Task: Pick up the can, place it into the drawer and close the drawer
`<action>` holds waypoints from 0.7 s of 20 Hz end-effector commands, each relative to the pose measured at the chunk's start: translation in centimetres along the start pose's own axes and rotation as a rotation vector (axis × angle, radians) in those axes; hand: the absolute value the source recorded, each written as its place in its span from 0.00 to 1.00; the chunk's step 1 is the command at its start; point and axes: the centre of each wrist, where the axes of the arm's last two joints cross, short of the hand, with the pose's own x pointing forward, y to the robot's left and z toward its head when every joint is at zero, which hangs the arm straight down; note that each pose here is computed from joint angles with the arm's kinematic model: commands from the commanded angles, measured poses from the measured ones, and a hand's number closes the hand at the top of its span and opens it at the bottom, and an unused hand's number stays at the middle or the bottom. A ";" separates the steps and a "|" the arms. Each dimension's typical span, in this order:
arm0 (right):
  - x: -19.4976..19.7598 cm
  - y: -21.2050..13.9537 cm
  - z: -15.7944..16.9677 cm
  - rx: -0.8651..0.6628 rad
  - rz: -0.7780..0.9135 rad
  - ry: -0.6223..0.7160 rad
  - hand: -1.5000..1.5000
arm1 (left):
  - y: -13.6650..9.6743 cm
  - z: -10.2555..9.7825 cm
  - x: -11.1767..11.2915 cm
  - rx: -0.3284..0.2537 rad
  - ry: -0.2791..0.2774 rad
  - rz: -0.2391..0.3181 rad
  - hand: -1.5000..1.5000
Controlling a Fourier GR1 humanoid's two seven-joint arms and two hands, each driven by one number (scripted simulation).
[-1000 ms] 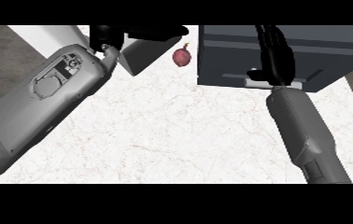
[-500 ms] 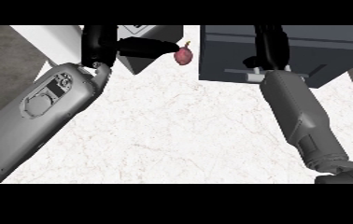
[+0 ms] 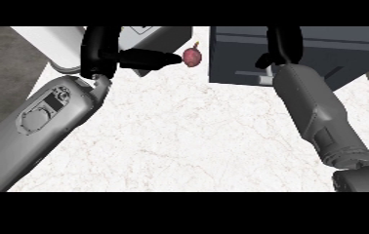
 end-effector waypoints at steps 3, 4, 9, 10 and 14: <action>2.0 -1.8 -2.4 -0.039 -0.099 -0.013 0.00 | -0.2 1.4 -0.6 -0.007 -0.001 0.009 0.00; 2.6 -2.0 -2.7 -0.069 -0.164 -0.016 0.00 | 1.7 1.0 -1.8 -0.009 0.005 -0.015 0.00; 5.4 -2.1 -3.1 -0.070 -0.396 -0.012 0.00 | 1.2 0.6 -0.7 0.015 0.015 -0.001 0.00; 4.4 -1.7 -2.6 -0.079 -0.409 0.003 0.00 | 1.1 1.2 -1.1 0.003 0.007 0.009 0.00; 5.8 -2.0 -3.1 -0.064 -0.542 0.004 0.00 | 1.1 2.0 -2.2 0.009 0.023 0.003 0.00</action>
